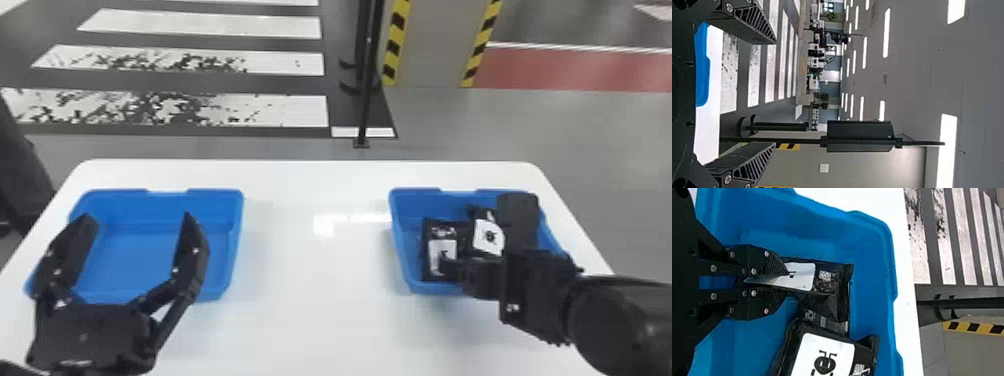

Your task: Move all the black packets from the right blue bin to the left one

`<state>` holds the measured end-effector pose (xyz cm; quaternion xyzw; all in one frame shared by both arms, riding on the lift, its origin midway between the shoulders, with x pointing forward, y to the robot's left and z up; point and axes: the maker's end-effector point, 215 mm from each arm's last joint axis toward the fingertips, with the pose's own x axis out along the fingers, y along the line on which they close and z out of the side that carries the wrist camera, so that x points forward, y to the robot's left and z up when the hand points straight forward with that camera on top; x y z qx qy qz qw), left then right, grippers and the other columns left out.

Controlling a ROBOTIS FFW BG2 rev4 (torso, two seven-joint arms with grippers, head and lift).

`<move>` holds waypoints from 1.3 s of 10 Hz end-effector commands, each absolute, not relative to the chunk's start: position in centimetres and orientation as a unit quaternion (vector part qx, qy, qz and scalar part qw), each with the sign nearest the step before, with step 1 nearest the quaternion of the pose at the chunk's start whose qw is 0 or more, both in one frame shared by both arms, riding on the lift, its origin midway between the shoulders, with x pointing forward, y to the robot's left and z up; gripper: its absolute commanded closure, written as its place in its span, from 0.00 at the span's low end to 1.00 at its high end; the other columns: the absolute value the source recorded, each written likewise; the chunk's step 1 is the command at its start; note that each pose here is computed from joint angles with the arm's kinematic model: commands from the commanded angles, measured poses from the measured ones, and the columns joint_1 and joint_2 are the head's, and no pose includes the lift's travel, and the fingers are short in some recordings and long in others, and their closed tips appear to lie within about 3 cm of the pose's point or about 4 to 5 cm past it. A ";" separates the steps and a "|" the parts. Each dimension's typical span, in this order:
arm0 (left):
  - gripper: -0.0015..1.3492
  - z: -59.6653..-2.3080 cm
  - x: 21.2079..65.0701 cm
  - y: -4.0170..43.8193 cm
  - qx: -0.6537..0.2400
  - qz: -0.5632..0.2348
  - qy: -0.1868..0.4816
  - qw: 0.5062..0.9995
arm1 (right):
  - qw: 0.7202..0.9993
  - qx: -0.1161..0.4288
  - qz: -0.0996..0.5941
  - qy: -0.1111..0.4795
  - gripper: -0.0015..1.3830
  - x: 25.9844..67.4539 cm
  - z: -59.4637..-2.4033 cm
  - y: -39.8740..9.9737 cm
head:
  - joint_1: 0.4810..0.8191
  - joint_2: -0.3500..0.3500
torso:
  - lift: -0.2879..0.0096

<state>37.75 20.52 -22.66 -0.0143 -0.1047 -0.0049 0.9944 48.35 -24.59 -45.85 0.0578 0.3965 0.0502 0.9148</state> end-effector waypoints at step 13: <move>0.09 -25.5 41.3 17.4 -0.247 -0.093 -0.038 0.964 | 0.774 0.329 0.507 0.190 0.80 42.2 -28.2 0.1 | 0.63 0.76 | 0.50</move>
